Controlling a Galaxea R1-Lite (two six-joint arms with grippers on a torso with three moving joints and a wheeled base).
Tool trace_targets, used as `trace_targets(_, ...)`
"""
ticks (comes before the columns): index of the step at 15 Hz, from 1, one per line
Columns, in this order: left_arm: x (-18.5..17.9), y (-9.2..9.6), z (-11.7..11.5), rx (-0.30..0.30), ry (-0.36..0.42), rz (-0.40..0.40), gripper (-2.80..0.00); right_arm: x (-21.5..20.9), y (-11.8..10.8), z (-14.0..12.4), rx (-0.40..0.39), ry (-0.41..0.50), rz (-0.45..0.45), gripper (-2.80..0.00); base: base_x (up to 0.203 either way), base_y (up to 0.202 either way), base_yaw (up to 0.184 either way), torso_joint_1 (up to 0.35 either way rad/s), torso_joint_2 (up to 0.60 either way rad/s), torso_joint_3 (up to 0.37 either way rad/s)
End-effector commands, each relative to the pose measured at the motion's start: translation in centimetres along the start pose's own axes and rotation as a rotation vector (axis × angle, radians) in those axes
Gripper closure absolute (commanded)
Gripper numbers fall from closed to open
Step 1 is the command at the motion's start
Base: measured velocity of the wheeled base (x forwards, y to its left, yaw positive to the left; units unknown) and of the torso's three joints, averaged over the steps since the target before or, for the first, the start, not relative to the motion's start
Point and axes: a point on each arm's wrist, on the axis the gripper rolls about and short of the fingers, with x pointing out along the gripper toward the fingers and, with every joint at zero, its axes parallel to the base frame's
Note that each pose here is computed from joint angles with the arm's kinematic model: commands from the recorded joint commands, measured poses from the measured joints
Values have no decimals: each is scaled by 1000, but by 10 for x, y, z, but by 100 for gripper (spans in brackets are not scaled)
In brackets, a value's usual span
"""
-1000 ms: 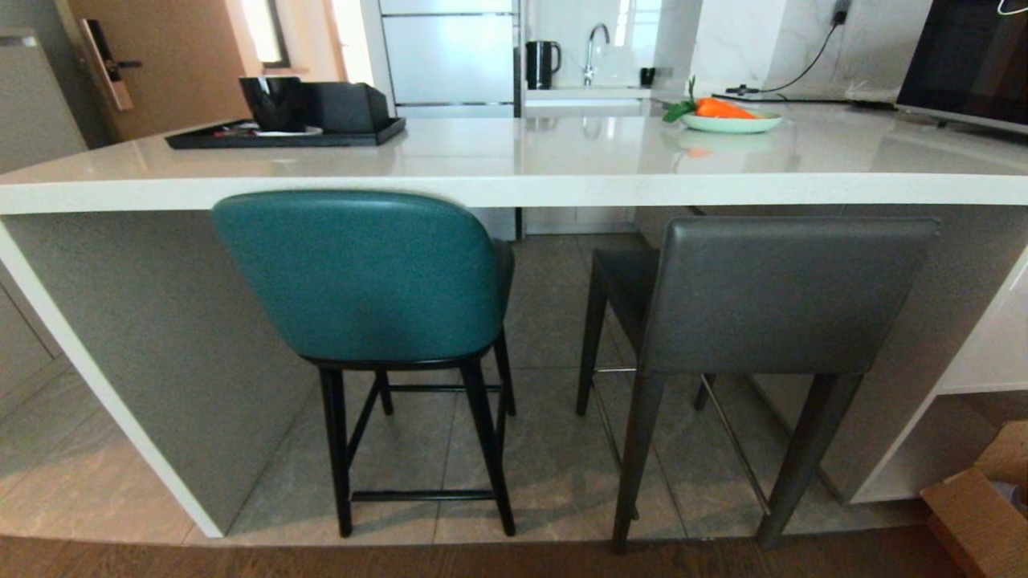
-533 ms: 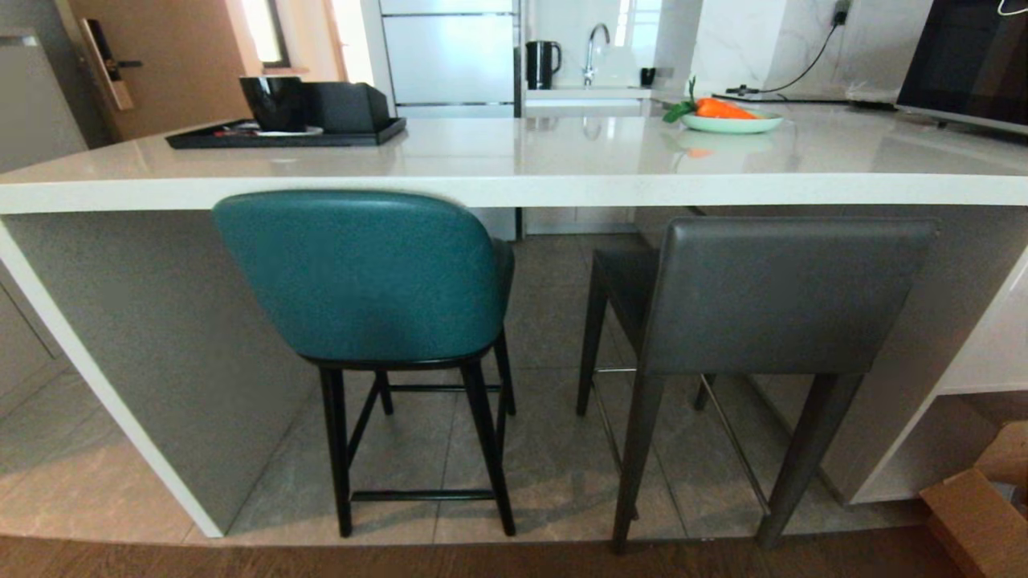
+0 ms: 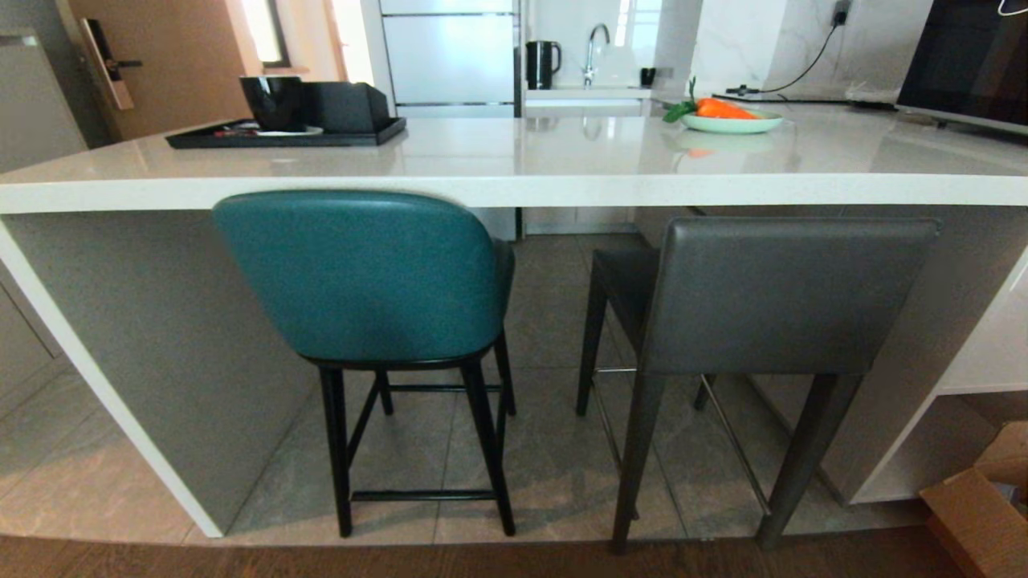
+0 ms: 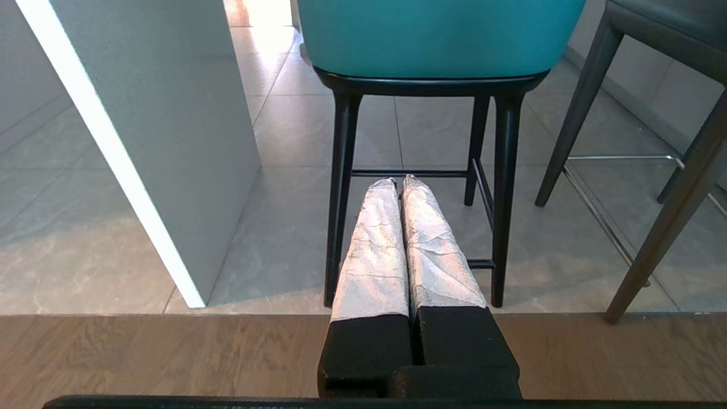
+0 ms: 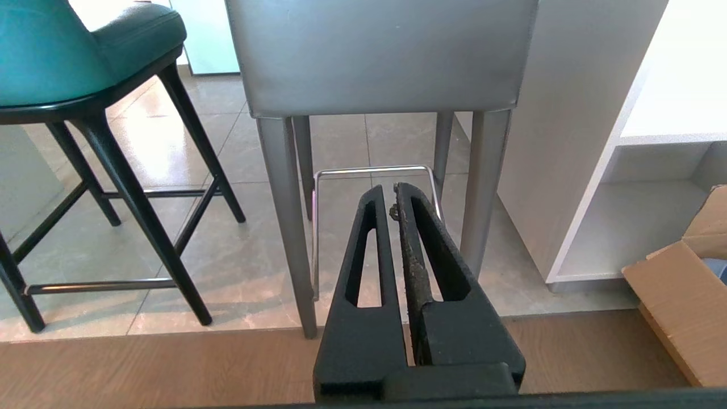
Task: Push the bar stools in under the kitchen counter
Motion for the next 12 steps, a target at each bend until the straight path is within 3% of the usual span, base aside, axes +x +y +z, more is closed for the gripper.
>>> trace_targets(1, 1, 0, -3, 0, 10, 0, 0, 2, 0, -7, 0, 26, 1, 0, 0, 0, 0, 0, 0, 0)
trace_targets(12, 1, 0, -2, -4, 9, -1, 0, 2, 0, -7, 0, 26, 1, 0, 0, 0, 0, 0, 0, 0)
